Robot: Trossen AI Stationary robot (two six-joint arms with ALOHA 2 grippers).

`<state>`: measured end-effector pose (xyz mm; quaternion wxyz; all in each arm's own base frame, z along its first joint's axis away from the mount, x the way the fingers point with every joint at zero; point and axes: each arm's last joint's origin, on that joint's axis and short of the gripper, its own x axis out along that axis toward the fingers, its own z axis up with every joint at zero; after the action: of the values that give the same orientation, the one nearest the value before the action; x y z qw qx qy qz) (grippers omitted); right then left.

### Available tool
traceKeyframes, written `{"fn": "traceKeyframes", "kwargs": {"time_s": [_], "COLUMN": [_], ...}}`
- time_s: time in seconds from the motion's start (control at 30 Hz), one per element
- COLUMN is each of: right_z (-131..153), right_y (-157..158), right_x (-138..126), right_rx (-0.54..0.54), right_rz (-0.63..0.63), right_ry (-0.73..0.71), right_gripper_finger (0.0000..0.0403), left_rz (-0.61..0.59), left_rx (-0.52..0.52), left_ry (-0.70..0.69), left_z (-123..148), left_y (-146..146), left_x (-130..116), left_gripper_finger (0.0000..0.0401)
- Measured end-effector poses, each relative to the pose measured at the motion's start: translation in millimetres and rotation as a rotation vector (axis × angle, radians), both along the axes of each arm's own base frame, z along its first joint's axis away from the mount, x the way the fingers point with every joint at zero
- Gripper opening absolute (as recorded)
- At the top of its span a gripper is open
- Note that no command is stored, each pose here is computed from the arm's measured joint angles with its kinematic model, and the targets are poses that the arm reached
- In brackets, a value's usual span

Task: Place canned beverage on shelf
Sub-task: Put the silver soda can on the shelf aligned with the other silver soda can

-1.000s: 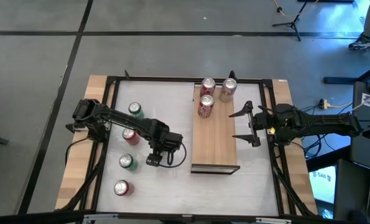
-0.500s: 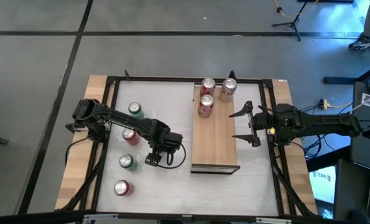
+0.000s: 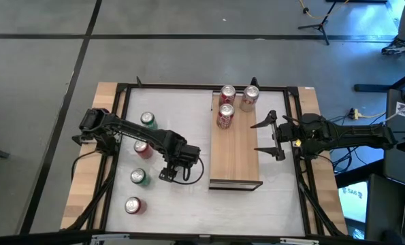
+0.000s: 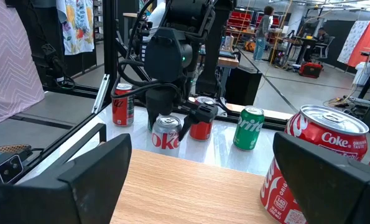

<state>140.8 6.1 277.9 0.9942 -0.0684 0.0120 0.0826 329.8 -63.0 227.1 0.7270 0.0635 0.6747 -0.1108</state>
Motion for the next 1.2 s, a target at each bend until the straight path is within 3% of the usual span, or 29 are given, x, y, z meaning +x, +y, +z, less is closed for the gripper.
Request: {"fn": "traceKeyframes", "kwargs": {"time_s": [0.9, 1.2], "right_z": [-0.1, -0.2], "right_y": [0.0, 0.0], "right_x": [0.0, 0.0], "right_rx": [0.000, 0.000], "right_rz": [0.000, 0.000], "right_ry": [0.001, 0.001], "right_gripper_finger": [0.0386, 0.0386], "left_rz": [0.000, 0.001], "left_rx": [0.000, 0.012], "left_ry": [0.001, 0.001], "left_z": [-0.2, -2.1], "left_y": [-0.1, 0.0], "left_x": [0.0, 0.6], "left_gripper_finger": [0.0323, 0.0361]}}
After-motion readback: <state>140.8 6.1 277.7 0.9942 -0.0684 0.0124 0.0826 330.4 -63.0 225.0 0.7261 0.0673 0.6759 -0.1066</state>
